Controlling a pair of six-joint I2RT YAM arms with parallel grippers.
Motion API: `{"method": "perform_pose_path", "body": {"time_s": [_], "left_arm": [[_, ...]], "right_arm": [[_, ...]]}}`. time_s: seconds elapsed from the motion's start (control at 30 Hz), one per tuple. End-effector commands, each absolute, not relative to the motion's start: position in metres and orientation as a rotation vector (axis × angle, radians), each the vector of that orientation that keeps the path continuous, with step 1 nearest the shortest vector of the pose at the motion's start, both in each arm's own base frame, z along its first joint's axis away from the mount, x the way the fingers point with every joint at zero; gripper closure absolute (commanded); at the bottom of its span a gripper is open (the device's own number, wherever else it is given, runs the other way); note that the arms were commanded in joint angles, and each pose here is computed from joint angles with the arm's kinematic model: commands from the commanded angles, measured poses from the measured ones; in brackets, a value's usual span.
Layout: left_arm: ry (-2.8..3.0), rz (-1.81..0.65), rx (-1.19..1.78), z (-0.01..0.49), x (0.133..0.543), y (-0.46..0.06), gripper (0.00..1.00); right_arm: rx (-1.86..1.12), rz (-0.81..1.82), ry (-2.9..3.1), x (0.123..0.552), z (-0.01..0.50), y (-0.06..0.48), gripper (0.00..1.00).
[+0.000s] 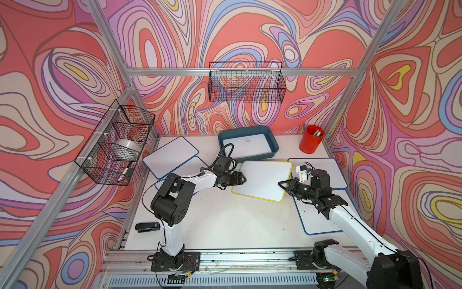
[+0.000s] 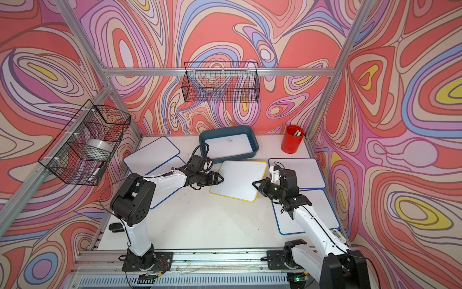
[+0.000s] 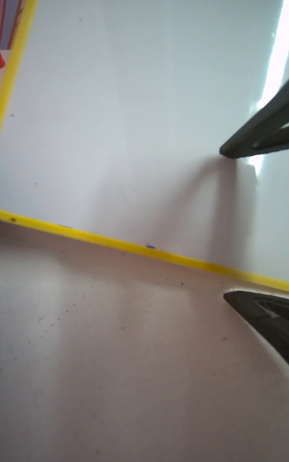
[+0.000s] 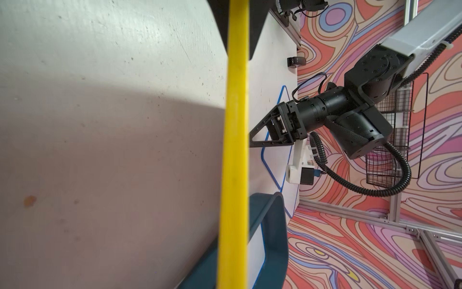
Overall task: Put the whiteboard into the storage box
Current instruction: Pick up the whiteboard at the center of the board.
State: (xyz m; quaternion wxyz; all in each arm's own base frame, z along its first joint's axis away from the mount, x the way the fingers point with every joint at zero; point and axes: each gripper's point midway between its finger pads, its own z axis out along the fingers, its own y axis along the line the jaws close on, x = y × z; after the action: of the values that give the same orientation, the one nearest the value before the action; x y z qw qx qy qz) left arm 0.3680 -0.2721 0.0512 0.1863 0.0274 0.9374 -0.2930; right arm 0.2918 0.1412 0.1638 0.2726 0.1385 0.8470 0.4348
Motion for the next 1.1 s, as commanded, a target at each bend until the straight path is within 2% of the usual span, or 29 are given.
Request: {"method": "perform_pose_path", "body": {"time_s": [0.0,0.27,0.5,1.07], "left_arm": [[2.662,-0.747,0.036,0.050,0.356,-0.257,0.20],[2.505,-0.866,-0.314,0.080,0.369,-0.197,0.20],[2.509,-0.829,-0.411,0.082,0.370,-0.157,0.20],[2.487,-0.819,-0.431,0.092,0.358,-0.146,0.20]], "right_arm": [[0.191,1.154,2.326,0.291,0.163,0.148,0.96],[-0.022,1.284,2.222,0.302,0.210,0.168,0.99],[-0.106,1.362,2.130,0.329,0.233,0.178,0.99],[-0.113,1.336,1.947,0.434,0.273,0.173,0.99]]}}
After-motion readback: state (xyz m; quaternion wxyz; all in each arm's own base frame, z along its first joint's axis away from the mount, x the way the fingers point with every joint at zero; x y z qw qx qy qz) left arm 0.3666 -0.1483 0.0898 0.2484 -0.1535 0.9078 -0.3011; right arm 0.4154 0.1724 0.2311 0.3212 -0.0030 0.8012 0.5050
